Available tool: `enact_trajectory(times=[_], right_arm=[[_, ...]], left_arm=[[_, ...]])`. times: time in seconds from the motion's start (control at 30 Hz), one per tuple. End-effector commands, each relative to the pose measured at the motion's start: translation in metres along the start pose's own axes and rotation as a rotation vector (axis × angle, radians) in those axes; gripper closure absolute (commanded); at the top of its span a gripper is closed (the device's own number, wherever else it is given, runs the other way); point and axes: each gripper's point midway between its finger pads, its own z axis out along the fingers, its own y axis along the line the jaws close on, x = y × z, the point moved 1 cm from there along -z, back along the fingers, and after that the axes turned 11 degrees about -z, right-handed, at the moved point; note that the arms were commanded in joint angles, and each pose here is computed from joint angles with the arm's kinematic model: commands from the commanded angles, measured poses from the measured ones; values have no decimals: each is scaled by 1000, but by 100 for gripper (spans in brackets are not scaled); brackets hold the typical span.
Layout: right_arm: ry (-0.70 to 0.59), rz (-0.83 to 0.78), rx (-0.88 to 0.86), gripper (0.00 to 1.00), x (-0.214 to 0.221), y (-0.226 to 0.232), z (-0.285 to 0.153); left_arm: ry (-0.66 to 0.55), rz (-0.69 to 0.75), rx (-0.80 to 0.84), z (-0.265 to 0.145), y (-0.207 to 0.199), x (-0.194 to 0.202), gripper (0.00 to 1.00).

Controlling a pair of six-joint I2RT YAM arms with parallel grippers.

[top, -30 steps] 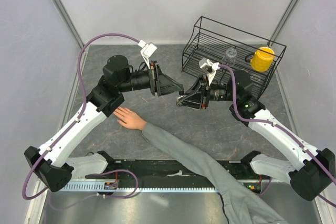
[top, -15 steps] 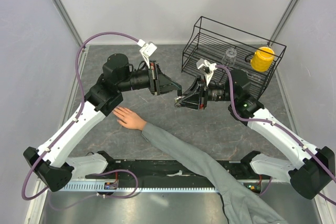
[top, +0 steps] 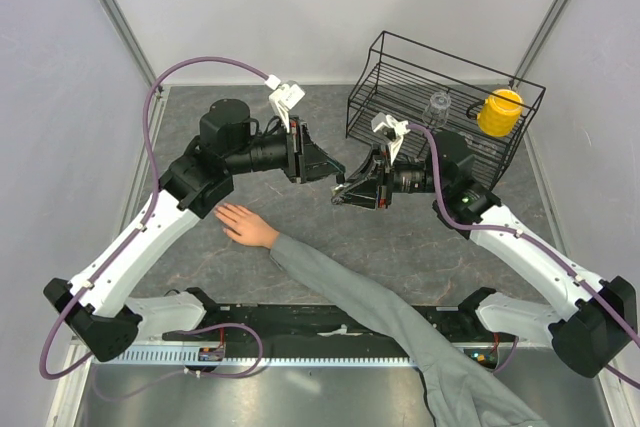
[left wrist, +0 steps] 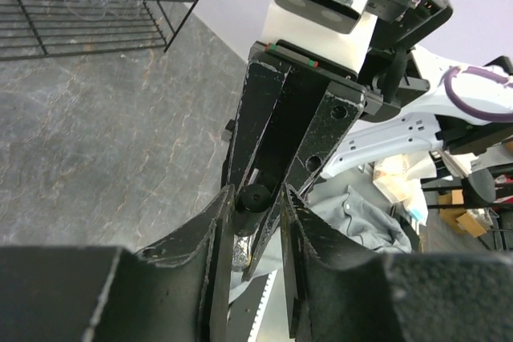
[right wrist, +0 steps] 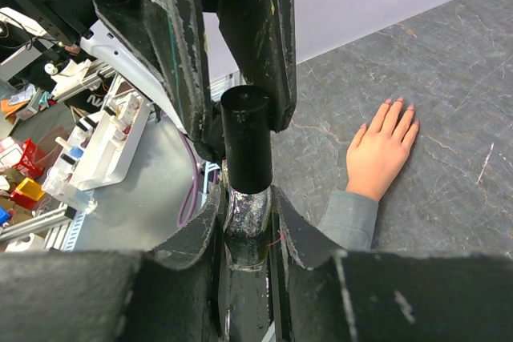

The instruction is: Paint the nails

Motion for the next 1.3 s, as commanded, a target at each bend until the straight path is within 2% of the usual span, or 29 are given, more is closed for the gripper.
enact_trajectory(times=[0.0, 0.1, 0.23, 0.3, 0.43, 0.87, 1.27], right_arm=[[-36, -83, -21, 100, -22, 5, 3], [-26, -84, -23, 100, -20, 5, 3], [-8, -80, -41, 100, -16, 7, 5], [-1, -89, -52, 100, -16, 8, 7], [29, -91, -57, 100, -10, 10, 11], [46, -101, -66, 100, -6, 15, 12], [45, -108, -67, 100, -7, 16, 13]], left_arm=[[-12, 91, -21, -5, -6, -10, 64], [9, 98, -35, -7, -6, -10, 59], [57, 107, -53, -7, -5, -8, 47], [93, 112, -77, -9, -4, -6, 45], [157, 116, -78, -10, -2, 2, 45], [217, 151, -29, -19, -17, 7, 47], [239, 140, -66, -20, -7, 12, 50]])
